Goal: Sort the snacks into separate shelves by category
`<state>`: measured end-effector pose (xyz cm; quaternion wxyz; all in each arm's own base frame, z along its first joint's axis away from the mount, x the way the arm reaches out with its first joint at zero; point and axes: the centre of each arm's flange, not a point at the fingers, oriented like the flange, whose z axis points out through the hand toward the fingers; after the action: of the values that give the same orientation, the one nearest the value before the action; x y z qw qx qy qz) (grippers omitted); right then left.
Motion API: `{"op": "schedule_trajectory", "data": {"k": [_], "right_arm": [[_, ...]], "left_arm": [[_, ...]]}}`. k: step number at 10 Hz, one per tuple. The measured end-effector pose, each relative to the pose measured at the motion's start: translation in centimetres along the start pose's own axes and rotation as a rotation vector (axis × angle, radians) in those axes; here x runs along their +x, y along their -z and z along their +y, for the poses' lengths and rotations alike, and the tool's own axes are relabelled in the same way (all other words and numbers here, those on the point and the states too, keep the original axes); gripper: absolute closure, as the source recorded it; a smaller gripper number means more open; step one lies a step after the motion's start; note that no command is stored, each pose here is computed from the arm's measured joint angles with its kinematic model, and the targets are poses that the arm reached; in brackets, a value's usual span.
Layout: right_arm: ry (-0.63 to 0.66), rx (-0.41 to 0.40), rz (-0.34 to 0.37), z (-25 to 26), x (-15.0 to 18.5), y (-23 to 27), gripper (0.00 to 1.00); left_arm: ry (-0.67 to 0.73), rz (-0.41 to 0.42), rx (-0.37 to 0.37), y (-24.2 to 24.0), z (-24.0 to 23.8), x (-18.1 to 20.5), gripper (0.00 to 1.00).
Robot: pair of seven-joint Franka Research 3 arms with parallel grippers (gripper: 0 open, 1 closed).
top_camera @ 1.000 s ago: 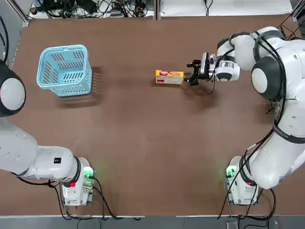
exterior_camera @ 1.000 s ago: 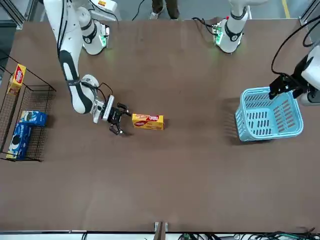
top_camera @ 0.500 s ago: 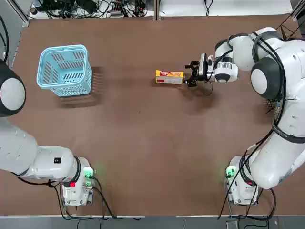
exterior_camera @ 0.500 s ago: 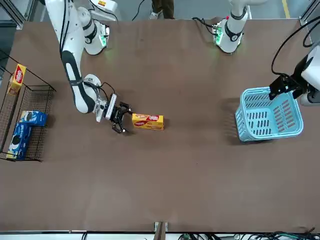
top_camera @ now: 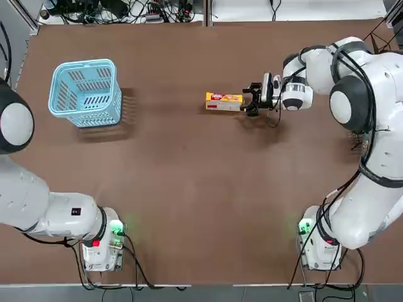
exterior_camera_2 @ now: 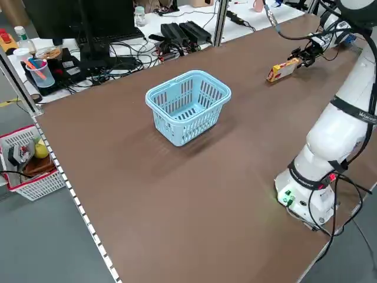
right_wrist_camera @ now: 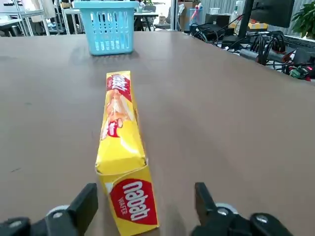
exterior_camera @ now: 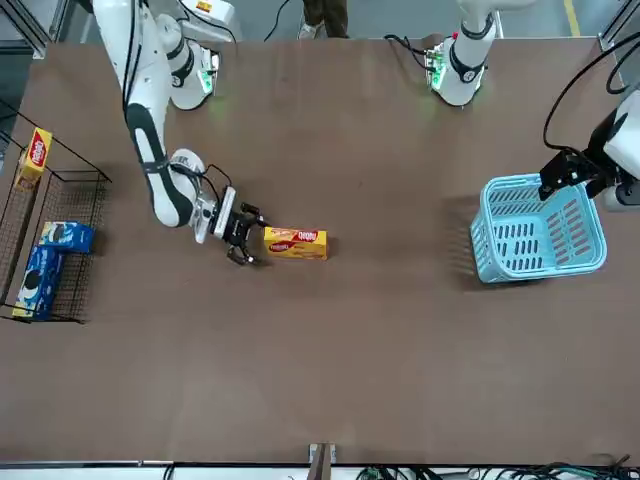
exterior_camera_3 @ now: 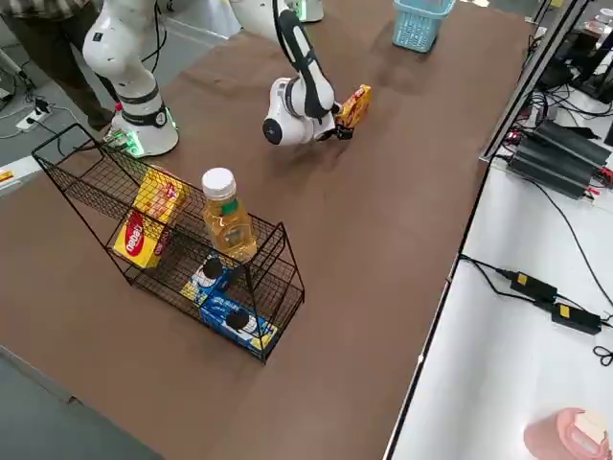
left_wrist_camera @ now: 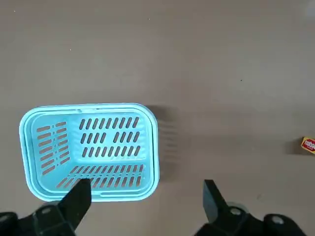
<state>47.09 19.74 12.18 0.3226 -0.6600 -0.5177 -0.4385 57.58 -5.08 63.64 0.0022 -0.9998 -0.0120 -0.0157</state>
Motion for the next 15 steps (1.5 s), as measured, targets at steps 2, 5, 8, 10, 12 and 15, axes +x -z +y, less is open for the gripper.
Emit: {"op": "schedule_trajectory", "data": {"k": [2, 5, 8, 10, 12, 15], "right_arm": [[-0.002, -0.003, 0.007, 0.1, 0.0, -0.4, 0.31], [-0.005, -0.009, 0.01, 0.4, 0.0, -0.2, 0.58], [-0.027, -0.042, 0.016, 1.8, -0.1, 0.9, 0.73], [-0.032, -0.1, 0.006, 3.8, 1.7, 2.7, 0.74], [0.02, -0.204, -0.088, 6.6, 5.2, 6.9, 0.74], [0.133, -0.339, -0.319, 10.8, 9.1, 15.9, 0.74]], "left_arm": [[0.0, 0.0, 0.0, 0.0, 0.0, 0.0, 0.0], [-0.001, 0.0, 0.0, 0.0, 0.0, 0.0, 0.0], [-0.001, 0.006, -0.001, 0.1, 0.0, 0.1, 0.0], [0.0, 0.008, -0.001, 0.1, 0.0, 0.1, 0.0], [0.0, 0.009, -0.001, 0.1, 0.0, 0.1, 0.0], [-0.001, 0.01, -0.001, 0.2, 0.0, 0.1, 0.0]]}}
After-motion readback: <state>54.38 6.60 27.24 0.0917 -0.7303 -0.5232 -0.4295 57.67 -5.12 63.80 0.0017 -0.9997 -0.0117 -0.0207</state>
